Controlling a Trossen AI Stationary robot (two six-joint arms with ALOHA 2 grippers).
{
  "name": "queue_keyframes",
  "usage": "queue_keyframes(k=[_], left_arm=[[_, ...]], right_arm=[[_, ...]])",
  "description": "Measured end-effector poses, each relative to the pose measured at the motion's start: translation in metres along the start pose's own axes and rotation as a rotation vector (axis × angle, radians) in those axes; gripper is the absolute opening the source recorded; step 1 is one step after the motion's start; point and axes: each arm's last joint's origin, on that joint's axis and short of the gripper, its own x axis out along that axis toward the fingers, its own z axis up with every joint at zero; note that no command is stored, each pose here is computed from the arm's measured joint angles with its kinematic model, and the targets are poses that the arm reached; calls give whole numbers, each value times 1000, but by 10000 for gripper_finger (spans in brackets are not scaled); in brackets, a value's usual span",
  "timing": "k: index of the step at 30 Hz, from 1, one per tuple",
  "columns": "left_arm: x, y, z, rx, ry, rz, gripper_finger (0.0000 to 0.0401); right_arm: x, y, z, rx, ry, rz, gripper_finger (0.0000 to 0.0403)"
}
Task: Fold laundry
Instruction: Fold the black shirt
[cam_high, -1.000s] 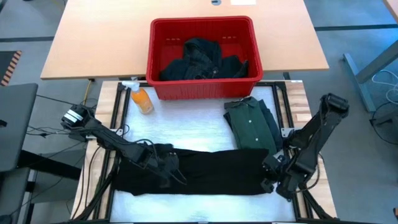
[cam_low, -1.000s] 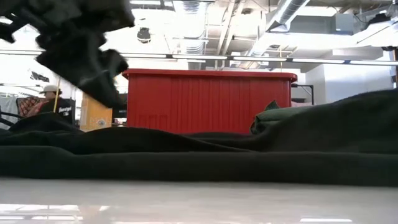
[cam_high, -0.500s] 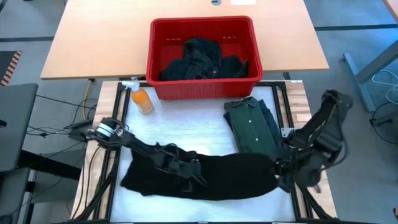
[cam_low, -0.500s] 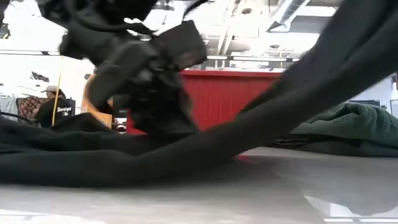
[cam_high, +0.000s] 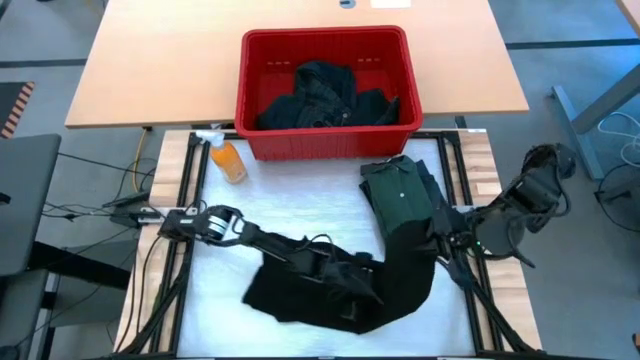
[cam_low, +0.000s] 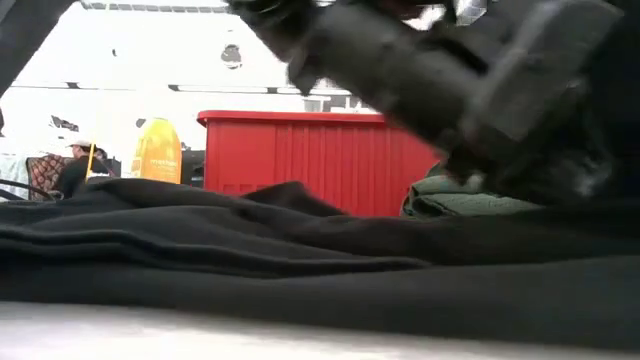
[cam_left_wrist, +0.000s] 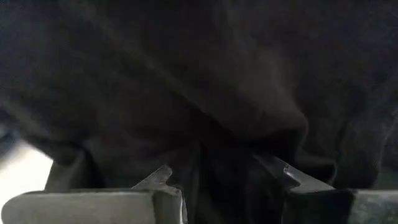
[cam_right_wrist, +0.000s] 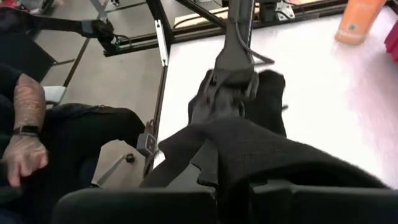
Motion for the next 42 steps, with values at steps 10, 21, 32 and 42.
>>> queue_keyframes(k=[10, 21, 32, 42], left_arm=[[-59, 12, 49, 201, 543, 75, 82], [-257, -19, 84, 200, 930, 500, 39], [-390, -20, 29, -189, 383, 600, 31], [-417, -10, -27, -276, 265, 544, 31]], right_arm=[[29, 2, 5, -50, 69, 13, 30], [107, 3, 13, -99, 111, -78, 31], [242, -39, 22, -154, 132, -11, 33], [322, -75, 22, -104, 32, 233, 42]])
